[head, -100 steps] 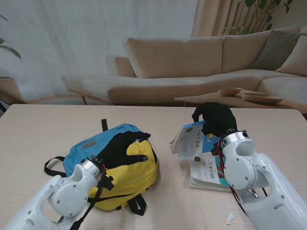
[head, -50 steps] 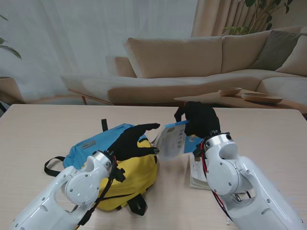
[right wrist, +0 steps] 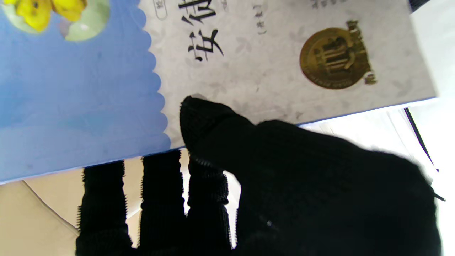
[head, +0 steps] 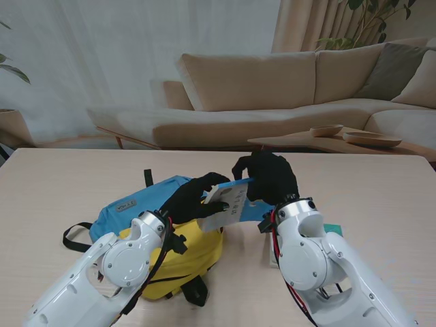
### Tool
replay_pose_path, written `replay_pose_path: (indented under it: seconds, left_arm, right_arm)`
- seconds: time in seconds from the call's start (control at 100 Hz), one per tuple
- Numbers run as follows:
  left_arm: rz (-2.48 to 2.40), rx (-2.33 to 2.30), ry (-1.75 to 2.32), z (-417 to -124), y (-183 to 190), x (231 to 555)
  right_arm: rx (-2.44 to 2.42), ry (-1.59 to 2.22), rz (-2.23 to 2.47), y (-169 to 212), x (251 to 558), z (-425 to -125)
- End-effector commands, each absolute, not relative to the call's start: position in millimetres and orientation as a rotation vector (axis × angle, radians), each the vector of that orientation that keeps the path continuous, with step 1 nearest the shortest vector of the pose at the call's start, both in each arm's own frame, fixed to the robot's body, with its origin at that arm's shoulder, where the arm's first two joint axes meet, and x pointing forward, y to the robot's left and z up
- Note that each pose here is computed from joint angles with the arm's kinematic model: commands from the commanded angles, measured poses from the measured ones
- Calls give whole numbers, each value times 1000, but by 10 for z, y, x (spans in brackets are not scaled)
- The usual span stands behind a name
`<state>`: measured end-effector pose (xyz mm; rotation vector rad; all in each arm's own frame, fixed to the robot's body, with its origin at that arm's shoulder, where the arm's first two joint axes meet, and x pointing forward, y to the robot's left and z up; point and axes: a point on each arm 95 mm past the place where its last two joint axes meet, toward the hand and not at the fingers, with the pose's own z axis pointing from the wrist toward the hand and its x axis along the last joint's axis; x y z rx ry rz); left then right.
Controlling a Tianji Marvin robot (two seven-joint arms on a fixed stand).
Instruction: Pack books into the school bag then zip close the school bag
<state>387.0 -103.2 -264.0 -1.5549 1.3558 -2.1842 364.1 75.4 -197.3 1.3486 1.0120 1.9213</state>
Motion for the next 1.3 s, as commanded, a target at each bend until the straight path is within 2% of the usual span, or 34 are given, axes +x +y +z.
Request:
replay_pose_path:
  seconds: [0.0, 0.59, 0.98, 1.29]
  left_arm:
    - [-2203, -1563, 1377, -2613, -1090, 3837]
    - [-2279, -1617, 1251, -2563, -1005, 3790]
    - [-2277, -1564, 1041, -2518, -647, 3734]
    - [-2314, -1543, 915, -2440, -428, 3598]
  right_arm:
    - [1366, 1015, 1951, 850, 3581, -1955]
    - [1390, 1031, 2025, 934, 3486, -1988]
    - [1372, 1094, 2055, 532, 3496, -1987]
    - [1561, 1012, 2015, 255, 3653, -2330]
